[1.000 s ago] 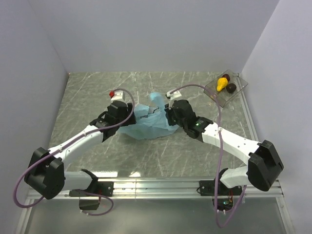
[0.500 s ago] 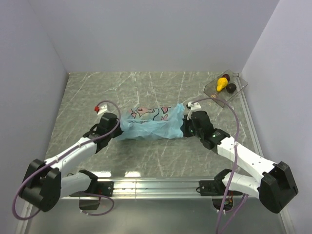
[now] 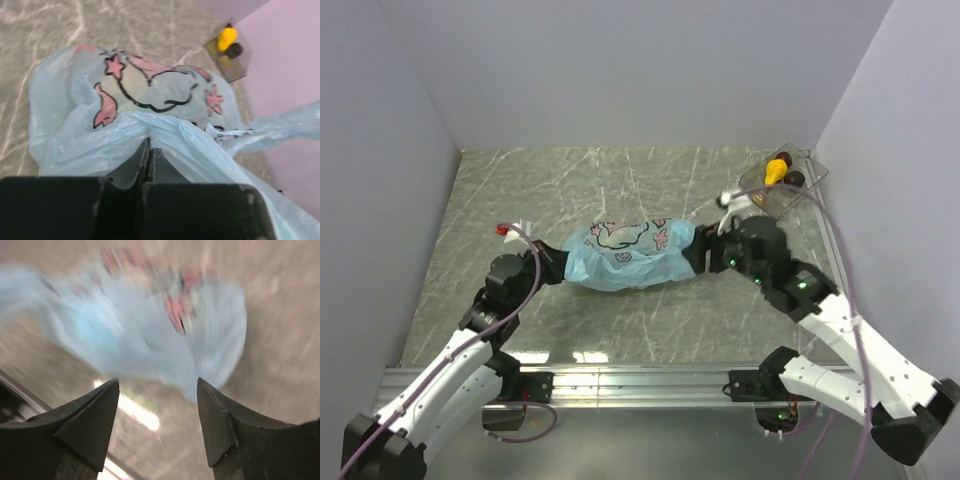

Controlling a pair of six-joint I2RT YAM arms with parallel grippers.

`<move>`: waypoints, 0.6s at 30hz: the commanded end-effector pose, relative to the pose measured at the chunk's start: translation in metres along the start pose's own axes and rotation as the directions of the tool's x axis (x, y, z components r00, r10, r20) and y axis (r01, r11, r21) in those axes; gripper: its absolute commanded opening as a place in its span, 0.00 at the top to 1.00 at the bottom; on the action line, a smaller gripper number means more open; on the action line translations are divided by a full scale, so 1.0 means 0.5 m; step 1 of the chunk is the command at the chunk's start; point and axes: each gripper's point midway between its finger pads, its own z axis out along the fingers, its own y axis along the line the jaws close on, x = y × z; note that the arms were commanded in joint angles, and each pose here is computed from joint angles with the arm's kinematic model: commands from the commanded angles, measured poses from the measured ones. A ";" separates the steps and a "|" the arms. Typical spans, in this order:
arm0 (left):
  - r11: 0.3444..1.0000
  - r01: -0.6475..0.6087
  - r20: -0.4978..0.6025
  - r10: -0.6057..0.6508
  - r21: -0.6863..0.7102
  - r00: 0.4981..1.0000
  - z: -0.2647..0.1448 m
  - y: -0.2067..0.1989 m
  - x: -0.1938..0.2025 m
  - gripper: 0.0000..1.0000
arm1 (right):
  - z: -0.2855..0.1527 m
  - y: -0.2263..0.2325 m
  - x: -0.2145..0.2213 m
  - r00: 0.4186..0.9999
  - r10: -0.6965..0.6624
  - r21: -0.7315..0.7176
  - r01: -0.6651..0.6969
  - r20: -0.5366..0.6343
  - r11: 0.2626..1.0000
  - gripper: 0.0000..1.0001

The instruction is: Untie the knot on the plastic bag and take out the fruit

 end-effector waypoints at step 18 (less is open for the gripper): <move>0.989 -0.045 0.053 0.038 0.144 0.998 -0.049 -0.051 -0.016 0.99 | 0.183 0.177 -0.115 0.878 -0.474 -0.392 0.415 -0.063 0.821 0.16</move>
